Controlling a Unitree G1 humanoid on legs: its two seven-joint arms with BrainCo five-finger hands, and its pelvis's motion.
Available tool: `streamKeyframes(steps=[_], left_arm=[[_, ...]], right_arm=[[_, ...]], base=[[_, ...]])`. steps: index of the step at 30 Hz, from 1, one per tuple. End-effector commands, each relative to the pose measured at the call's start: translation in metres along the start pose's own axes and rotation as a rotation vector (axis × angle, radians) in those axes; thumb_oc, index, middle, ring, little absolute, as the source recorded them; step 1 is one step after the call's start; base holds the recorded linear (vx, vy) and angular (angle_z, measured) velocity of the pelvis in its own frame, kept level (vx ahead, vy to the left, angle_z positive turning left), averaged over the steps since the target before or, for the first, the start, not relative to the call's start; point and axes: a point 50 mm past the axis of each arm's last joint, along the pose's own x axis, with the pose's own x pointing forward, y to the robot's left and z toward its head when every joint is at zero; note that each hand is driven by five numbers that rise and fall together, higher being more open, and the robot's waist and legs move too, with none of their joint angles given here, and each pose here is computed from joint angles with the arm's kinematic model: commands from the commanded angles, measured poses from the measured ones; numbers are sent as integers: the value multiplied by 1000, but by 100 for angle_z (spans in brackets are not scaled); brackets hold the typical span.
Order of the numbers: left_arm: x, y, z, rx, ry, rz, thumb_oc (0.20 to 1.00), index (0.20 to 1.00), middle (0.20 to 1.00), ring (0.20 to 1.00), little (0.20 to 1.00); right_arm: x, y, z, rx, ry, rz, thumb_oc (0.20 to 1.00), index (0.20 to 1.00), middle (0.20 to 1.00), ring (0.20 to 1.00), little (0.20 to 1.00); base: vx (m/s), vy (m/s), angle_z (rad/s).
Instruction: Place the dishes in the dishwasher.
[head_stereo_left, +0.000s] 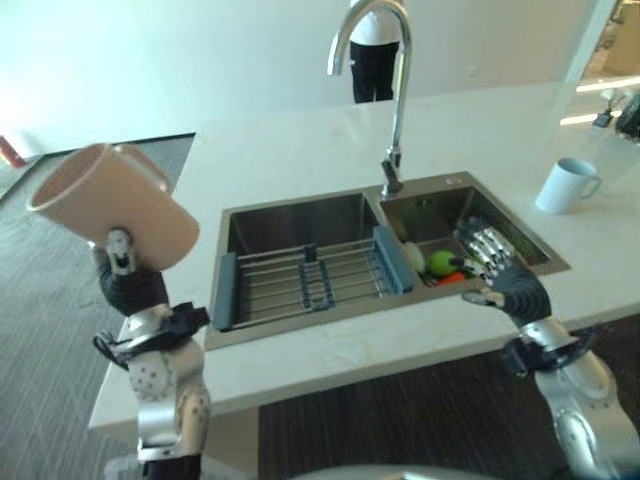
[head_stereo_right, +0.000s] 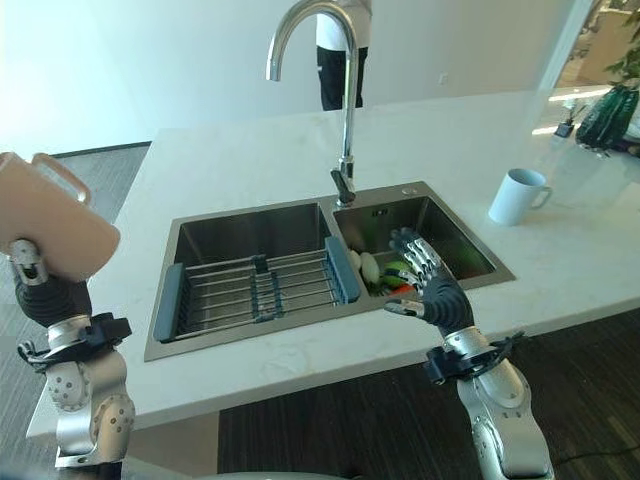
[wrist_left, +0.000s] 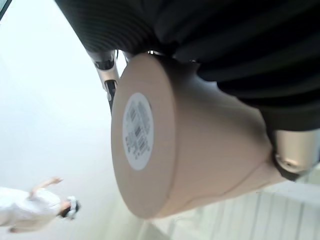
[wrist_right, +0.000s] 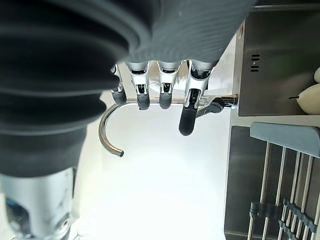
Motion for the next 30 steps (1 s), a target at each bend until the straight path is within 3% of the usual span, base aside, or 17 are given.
streamKeyframes(steps=[1, 9, 16, 22, 30], left_arm=[[18, -11, 27, -96, -136, -187, 200, 200, 200, 200, 200], [7, -18, 32, -239, -73, -241, 200, 200, 200, 200, 200], [15, -27, 31, -387, -116, -351, 200, 200, 200, 200, 200], [17, -34, 27, -395, -99, -373, 200, 200, 200, 200, 200], [23, -41, 27, -379, -64, -402, 200, 200, 200, 200, 200]], right_arm=[[6, 0, 33, -27, -198, -2, 1000, 1000, 1000, 1000, 1000], [7, 4, 42, -12, -263, 16, 1000, 1000, 1000, 1000, 1000], [5, -27, 55, -120, -360, -127, 1000, 1000, 1000, 1000, 1000], [16, -34, 59, -135, -379, -148, 1000, 1000, 1000, 1000, 1000], [25, -13, 53, -137, -374, -144, 1000, 1000, 1000, 1000, 1000]], base=[[-38, -136, 38], [-113, -94, 39], [-360, 210, 136], [-231, 456, 105], [-153, 555, 85]])
